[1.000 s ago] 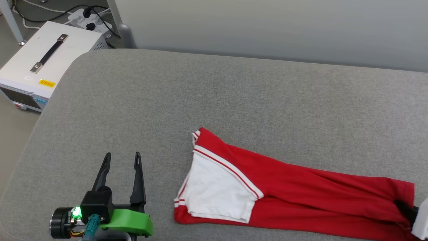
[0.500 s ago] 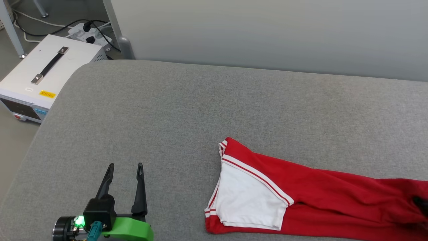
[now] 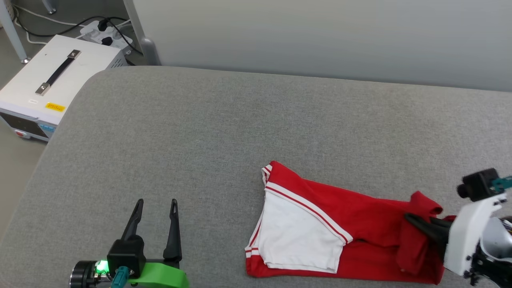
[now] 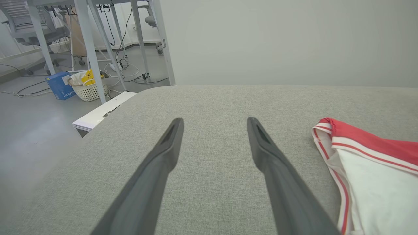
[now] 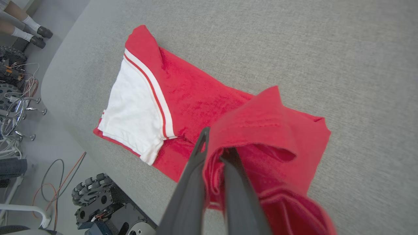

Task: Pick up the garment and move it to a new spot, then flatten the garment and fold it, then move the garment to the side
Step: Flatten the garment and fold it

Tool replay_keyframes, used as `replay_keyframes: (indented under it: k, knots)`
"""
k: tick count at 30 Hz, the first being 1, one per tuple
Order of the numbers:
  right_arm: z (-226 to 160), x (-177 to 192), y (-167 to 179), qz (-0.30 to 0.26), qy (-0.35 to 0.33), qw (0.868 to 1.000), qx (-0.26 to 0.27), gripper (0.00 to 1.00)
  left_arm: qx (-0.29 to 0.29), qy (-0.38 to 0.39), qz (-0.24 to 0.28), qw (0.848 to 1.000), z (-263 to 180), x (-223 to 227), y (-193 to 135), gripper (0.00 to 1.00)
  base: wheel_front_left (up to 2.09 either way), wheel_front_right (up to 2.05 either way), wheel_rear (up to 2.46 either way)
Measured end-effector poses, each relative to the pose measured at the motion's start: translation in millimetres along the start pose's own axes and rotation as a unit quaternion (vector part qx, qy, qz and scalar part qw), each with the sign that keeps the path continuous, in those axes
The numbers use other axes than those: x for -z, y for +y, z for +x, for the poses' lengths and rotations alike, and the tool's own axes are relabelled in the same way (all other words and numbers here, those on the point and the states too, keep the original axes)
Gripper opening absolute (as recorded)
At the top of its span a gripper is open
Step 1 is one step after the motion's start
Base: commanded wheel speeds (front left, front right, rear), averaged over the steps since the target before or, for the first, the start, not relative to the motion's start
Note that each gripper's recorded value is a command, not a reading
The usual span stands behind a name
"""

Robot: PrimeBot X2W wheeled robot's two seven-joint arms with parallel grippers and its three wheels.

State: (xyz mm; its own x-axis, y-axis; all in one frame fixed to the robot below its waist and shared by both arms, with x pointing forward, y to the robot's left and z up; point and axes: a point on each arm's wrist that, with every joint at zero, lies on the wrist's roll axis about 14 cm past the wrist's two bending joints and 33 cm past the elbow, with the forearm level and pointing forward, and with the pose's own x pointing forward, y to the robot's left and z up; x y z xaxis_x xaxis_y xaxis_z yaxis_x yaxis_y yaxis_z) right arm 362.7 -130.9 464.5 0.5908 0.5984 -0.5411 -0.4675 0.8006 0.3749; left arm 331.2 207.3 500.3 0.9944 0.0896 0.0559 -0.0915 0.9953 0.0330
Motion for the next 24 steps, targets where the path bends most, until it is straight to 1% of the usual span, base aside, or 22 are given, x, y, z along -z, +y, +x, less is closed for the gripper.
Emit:
replay_keyframes:
  k: [5, 7, 11, 18, 21, 24]
  knots:
    - [34, -8, 41, -0.050, 0.023, 0.997, -0.052, 0.00, 0.003, 0.006, -0.005, 1.000, 4, 4, -3, 1.00, 0.00, 0.00, 0.00]
    - [49, -13, 61, -0.065, 0.025, 0.995, -0.076, 0.00, 0.002, 0.007, -0.005, 1.000, 6, 4, -3, 1.00, 0.00, 0.00, 0.00]
    - [74, -14, 87, -0.096, 0.041, 0.989, -0.107, 0.00, -0.003, 0.009, -0.004, 1.000, 10, 6, -1, 1.00, 0.00, 0.00, 0.00]
    - [115, -14, 112, -0.121, 0.056, 0.983, -0.130, 0.00, -0.006, 0.016, -0.003, 1.000, 17, 10, 1, 1.00, 0.00, 0.00, 0.00]
    - [129, 1, 117, -0.120, 0.078, 0.981, -0.134, 0.00, -0.006, 0.017, -0.002, 1.000, 21, 11, 0, 1.00, 0.00, 0.00, 0.00]
    - [140, 18, 111, -0.123, 0.098, 0.980, -0.122, 0.00, -0.007, 0.020, -0.001, 1.000, 22, 13, 1, 1.00, 0.00, 0.00, 0.00]
